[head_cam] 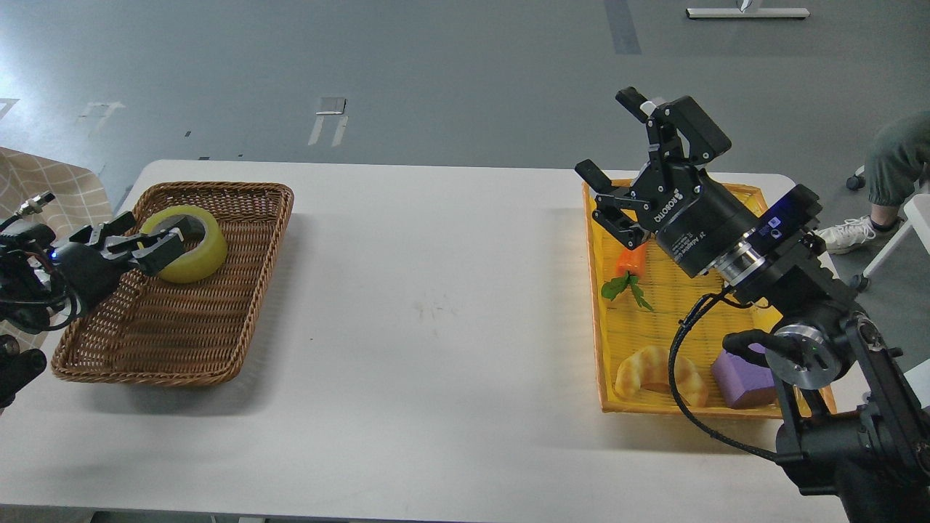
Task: Place and transfer tape with both arms
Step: 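Lower the tape into the basket and open the left gripper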
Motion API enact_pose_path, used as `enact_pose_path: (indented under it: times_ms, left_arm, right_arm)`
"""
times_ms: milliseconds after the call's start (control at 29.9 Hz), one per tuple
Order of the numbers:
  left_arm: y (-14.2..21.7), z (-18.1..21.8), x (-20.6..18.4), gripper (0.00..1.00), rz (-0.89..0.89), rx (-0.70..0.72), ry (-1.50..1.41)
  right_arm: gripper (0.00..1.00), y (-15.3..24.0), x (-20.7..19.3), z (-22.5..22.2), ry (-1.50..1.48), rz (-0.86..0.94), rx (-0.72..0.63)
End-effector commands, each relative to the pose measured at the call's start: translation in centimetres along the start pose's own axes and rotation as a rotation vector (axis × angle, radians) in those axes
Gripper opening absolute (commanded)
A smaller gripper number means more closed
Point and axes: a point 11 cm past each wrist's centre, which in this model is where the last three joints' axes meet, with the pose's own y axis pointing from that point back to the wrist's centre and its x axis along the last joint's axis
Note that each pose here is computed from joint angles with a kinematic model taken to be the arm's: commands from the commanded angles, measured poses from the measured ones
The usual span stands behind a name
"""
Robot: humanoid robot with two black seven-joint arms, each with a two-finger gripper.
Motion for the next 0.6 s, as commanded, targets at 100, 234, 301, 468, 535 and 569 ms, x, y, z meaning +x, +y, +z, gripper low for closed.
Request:
enact_pose_path:
  times_ms: [100,234,301,468,535,569]
  left_arm:
    - [-2.4,4.5,2.9,0.98,0.110,-0.099,0.230]
    - [-4.4,9.3,4.1,0.98,0.125,-0.212,0.505]
    - [-5.0,10.9,5.3,0.98,0.153,-0.248,0.657]
    - [-6.3,15.0,8.4,0.98,0.179,-0.369,0.912]
    - [-6.5,17.4,9.2,0.98,0.156,-0.450,0.977]
    - [-6.5,18.3,9.5,0.98,0.148,-0.481,1.000]
  right_arm:
    - [1.00,-0.3,0.2,-0.4,0.012,0.006,0.006]
    - [1.00,-0.3,0.3,-0.4,0.019,0.014,0.003]
    - [1.00,-0.3,0.4,-0.3,0.019,0.018,0.001]
    - [1.00,-0.3,0.7,-0.4,0.022,0.044,0.001]
    - [1.00,-0.5,0.8,-0.7,0.025,0.051,0.008]
    - [1.00,-0.6,0.8,-0.8,0.027,0.048,0.009]
